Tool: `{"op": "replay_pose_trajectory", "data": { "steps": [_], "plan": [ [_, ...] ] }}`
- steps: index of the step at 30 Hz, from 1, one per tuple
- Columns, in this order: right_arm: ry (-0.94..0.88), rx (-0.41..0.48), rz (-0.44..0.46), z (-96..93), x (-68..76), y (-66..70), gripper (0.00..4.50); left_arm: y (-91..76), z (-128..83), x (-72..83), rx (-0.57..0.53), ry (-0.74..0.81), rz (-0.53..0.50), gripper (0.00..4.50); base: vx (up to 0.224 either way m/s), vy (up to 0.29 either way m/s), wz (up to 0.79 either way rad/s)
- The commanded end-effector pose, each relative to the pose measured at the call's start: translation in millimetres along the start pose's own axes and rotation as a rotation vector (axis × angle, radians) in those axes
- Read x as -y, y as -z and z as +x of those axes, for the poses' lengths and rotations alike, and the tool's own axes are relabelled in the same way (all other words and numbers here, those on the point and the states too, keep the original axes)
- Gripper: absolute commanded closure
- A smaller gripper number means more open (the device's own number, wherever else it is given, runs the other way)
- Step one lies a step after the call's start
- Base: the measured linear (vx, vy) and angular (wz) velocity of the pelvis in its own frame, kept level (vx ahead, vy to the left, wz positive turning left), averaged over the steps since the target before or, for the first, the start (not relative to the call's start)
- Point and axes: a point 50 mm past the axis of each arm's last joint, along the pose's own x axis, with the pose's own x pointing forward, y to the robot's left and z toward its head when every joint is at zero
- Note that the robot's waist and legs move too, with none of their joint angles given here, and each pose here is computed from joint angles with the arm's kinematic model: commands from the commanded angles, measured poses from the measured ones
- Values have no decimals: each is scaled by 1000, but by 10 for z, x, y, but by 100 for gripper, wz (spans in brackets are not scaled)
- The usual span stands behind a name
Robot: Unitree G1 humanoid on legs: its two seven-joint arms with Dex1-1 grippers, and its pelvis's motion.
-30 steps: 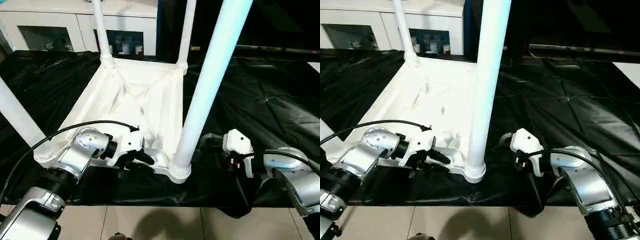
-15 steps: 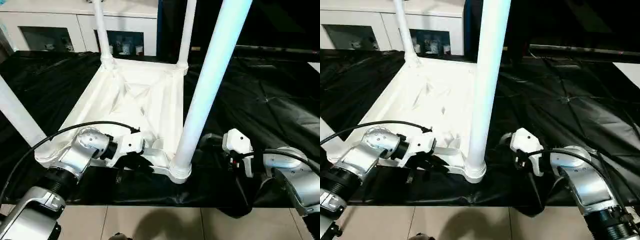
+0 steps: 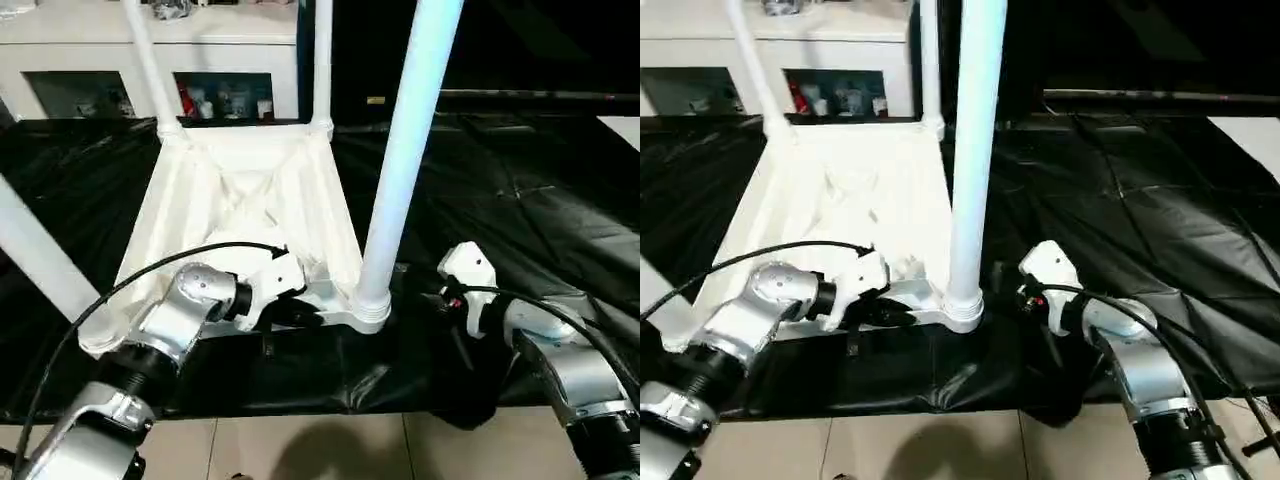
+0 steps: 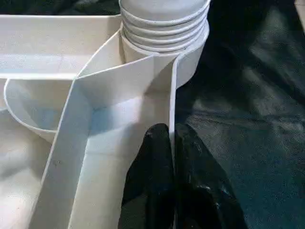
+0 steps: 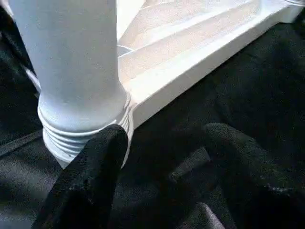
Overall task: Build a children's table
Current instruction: Rotate table base, then rotate leg to tighten
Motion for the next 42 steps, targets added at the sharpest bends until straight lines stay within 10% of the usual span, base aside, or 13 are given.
{"op": "replay_pose_trajectory", "data": {
  "steps": [1,13,28,42],
  "plan": [
    [-91,77,31,87,-123,-64,111,12,88,-12,32,-74,-55,450,0,0,0],
    [-158,55,-15,50,-106,-103,6,-18,127,-69,23,-90,-52,450,0,0,0],
    [-73,54,-9,306,-61,-152,6,-2,85,-69,11,-57,-31,450,0,0,0],
    [-107,56,-17,374,-37,-149,132,44,50,-80,-2,-64,-34,450,0,0,0]
  ]
}}
